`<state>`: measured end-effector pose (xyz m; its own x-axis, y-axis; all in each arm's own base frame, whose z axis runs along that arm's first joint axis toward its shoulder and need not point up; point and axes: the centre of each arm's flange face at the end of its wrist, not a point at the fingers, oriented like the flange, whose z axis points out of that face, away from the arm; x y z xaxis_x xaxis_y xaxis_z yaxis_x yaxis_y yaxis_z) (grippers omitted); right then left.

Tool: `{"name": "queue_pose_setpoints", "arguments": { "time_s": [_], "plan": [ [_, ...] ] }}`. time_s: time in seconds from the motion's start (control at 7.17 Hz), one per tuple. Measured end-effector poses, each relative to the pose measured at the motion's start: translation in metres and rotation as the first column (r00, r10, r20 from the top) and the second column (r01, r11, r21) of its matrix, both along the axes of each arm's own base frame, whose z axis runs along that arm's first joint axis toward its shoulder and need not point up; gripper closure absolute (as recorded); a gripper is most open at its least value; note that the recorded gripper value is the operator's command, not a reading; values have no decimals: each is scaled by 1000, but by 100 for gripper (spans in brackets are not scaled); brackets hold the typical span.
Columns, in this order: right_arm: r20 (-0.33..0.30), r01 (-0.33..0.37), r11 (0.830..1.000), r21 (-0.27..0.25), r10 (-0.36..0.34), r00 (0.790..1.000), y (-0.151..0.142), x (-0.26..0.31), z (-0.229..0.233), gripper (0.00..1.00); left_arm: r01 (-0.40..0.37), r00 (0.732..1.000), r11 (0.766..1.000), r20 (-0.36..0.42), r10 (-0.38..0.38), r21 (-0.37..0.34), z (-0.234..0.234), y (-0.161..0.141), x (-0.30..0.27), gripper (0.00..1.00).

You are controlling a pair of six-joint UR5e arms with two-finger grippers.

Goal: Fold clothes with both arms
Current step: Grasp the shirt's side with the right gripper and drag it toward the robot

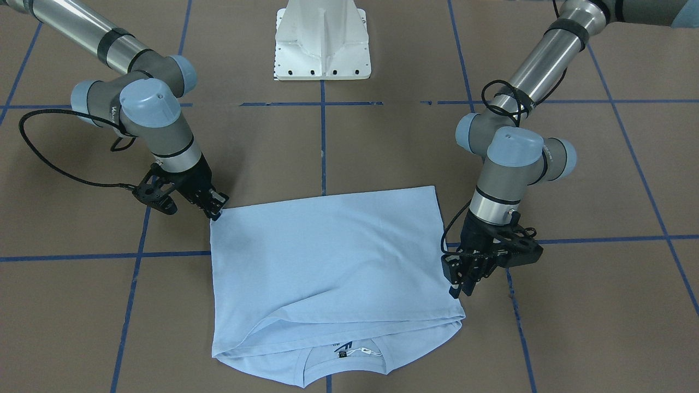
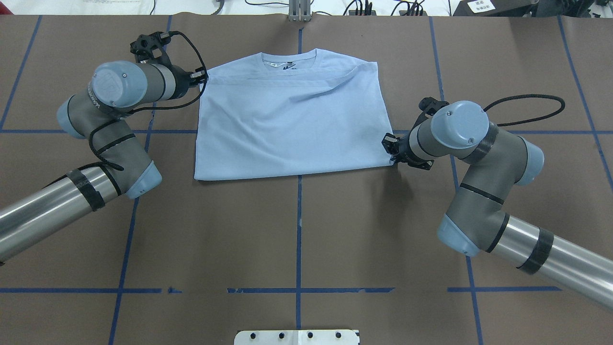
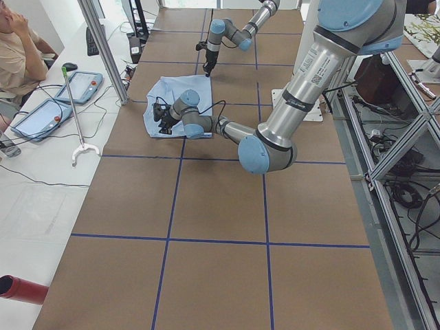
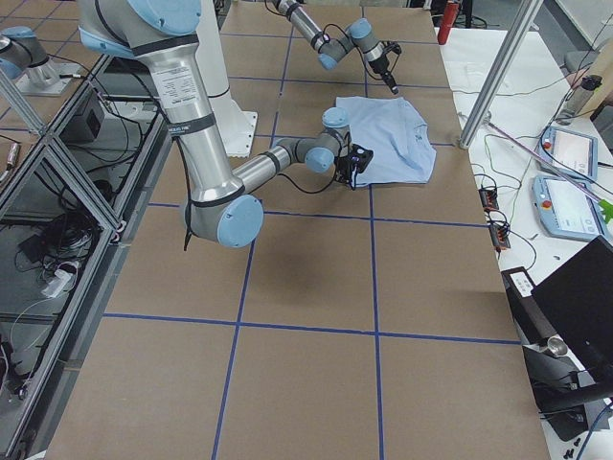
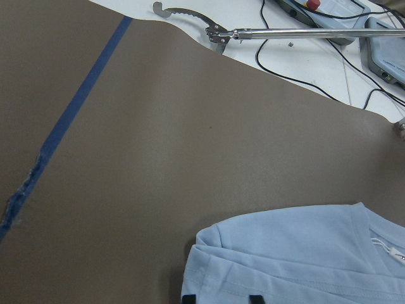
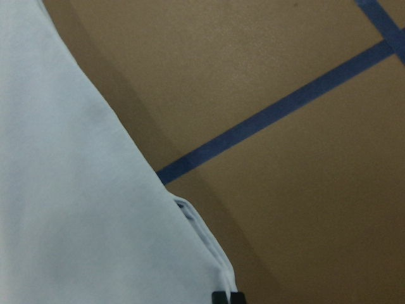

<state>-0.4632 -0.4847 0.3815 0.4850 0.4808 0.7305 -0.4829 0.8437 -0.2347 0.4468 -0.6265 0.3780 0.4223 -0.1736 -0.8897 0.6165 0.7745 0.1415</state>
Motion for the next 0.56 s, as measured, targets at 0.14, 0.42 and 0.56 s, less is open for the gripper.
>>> {"name": "queue_pose_setpoints", "arguments": {
  "time_s": [0.14,0.42,0.56],
  "plan": [
    [10,-1,1000,4,1,1000,3,4,-4,100,-2,1000,1000,-4,2,3,-3,1,1,60],
    [63,17,1000,-12,-16,998,58,49,-8,100,-25,999,1000,-44,26,13,-23,17,14,60],
    [91,62,997,-39,-59,994,118,82,-6,100,-35,997,999,-72,35,10,-33,27,22,60]
  ]
}}
